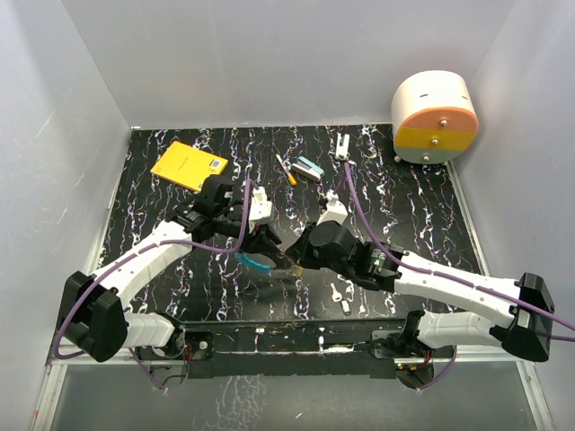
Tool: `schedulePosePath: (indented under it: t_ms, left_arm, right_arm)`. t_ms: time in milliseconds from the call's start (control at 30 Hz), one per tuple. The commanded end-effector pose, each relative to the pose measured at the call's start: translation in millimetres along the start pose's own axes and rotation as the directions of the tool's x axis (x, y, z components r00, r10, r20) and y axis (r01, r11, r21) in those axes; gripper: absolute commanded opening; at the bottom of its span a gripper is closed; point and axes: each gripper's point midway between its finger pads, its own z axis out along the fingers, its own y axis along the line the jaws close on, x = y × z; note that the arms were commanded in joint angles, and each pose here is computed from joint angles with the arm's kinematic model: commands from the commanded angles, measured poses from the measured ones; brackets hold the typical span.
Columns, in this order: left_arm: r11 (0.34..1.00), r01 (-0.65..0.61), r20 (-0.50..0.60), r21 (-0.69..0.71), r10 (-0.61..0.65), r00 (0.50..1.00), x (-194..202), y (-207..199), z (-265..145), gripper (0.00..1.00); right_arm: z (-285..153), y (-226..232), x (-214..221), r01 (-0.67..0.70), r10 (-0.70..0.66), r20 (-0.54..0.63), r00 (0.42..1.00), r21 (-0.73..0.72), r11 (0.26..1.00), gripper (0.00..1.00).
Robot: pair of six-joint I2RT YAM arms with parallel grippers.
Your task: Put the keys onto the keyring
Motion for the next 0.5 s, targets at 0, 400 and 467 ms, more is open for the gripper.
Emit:
schedulePosePath:
  t_ms: [0, 400, 467]
  left_arm:
    - [0.998, -0.043, 0.048, 0.037, 0.041, 0.998, -5.6, -6.9, 3.0, 0.08]
    - [0.998, -0.025, 0.024, 0.051, 0.024, 0.999, 29.4, -14.8, 10.5, 0.0]
    - [0.999, -0.009, 0.031, 0.044, 0.008, 0.999, 30.7, -14.1, 11.9, 0.0]
  right_arm:
    - [-1.9, 2.5, -1.7, -0.035, 0.038, 0.042, 0.998, -0.06, 0.998, 0.08]
    - [5.6, -33.5, 12.2, 0.048, -0.048, 0.058, 0.997, -0.003, 0.999, 0.13]
    - [5.7, -31.3, 12.0, 0.063, -0.063, 0.056, 0.996, -0.01, 0.998, 0.13]
